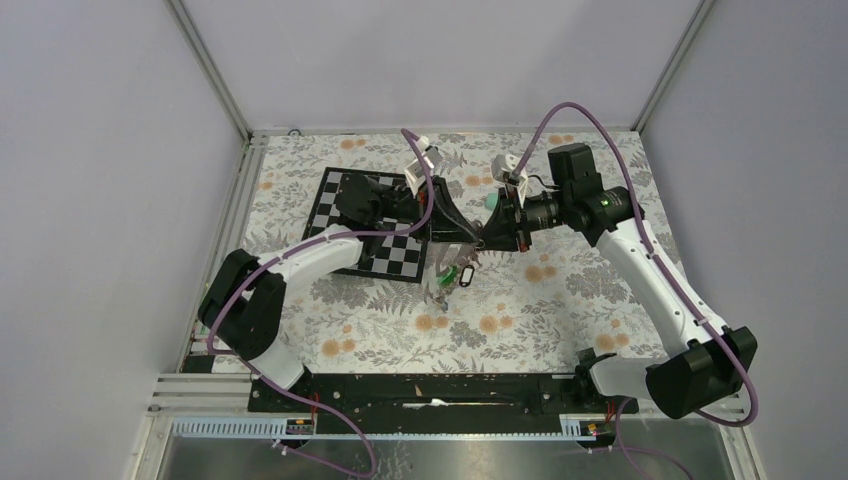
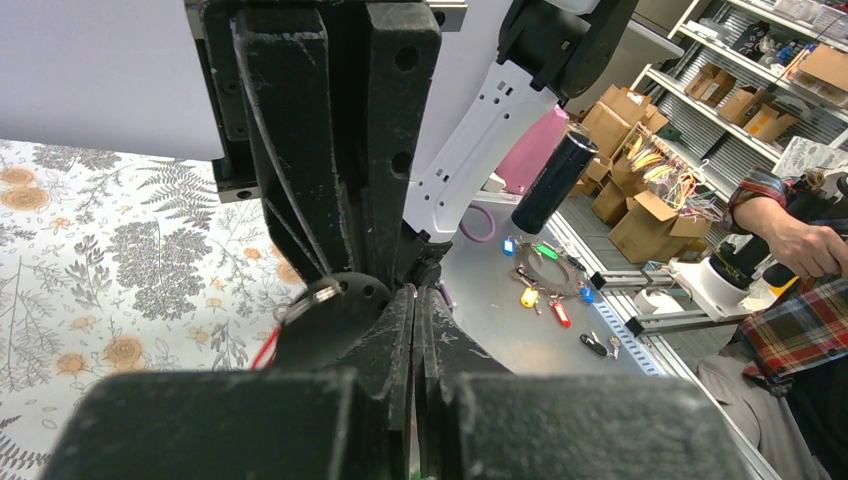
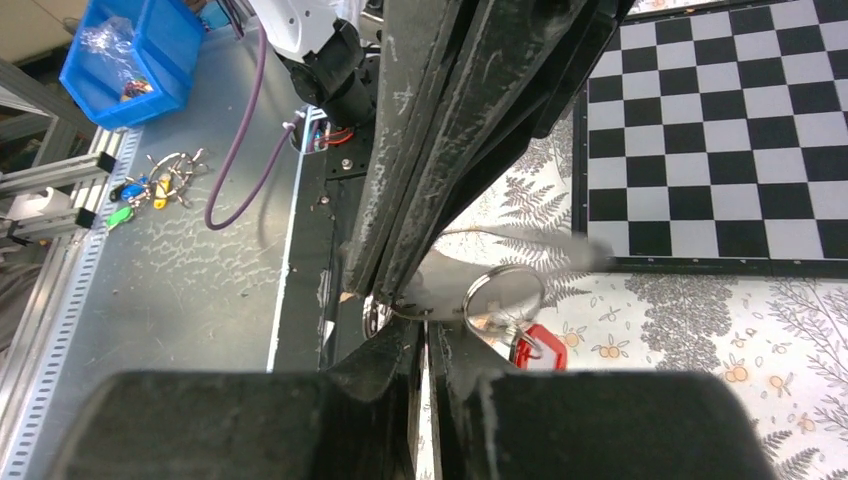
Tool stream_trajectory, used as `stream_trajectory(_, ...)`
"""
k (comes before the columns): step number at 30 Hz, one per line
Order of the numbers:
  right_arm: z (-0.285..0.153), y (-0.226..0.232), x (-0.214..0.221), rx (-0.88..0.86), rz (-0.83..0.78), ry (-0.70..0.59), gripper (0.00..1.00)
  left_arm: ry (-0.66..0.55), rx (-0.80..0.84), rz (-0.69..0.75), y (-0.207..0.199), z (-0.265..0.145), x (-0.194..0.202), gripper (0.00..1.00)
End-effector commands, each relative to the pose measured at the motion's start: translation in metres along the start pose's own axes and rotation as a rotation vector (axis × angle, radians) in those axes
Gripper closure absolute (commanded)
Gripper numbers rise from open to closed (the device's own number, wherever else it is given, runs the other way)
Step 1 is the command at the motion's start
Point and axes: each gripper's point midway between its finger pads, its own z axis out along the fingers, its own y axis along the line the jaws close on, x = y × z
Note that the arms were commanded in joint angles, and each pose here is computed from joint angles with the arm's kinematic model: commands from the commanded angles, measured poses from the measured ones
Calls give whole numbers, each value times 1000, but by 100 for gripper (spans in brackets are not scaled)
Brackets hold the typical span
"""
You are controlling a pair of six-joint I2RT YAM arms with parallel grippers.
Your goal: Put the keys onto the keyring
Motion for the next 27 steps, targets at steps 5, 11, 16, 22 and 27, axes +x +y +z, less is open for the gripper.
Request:
stream_trajectory(5,-6,4,-26,49,-143,-13,97,-12,25,31,-4,8,2,100)
stream_trajectory(11,-14,7,-28,90,-173,3,100,-8,26,39,-5,7,1,100)
stream_trajectory(16,-20,6,-20,133,-182,36,100,-9,17,46,-4,2,-1,100)
stream_trajectory(22,-27,1,-12,194,-183,70,100,-13,8,56,-4,-2,-5,100)
stream_trajectory(27,-31,-6,-5,237,-166,90,100,-21,12,66,-7,-5,-8,100)
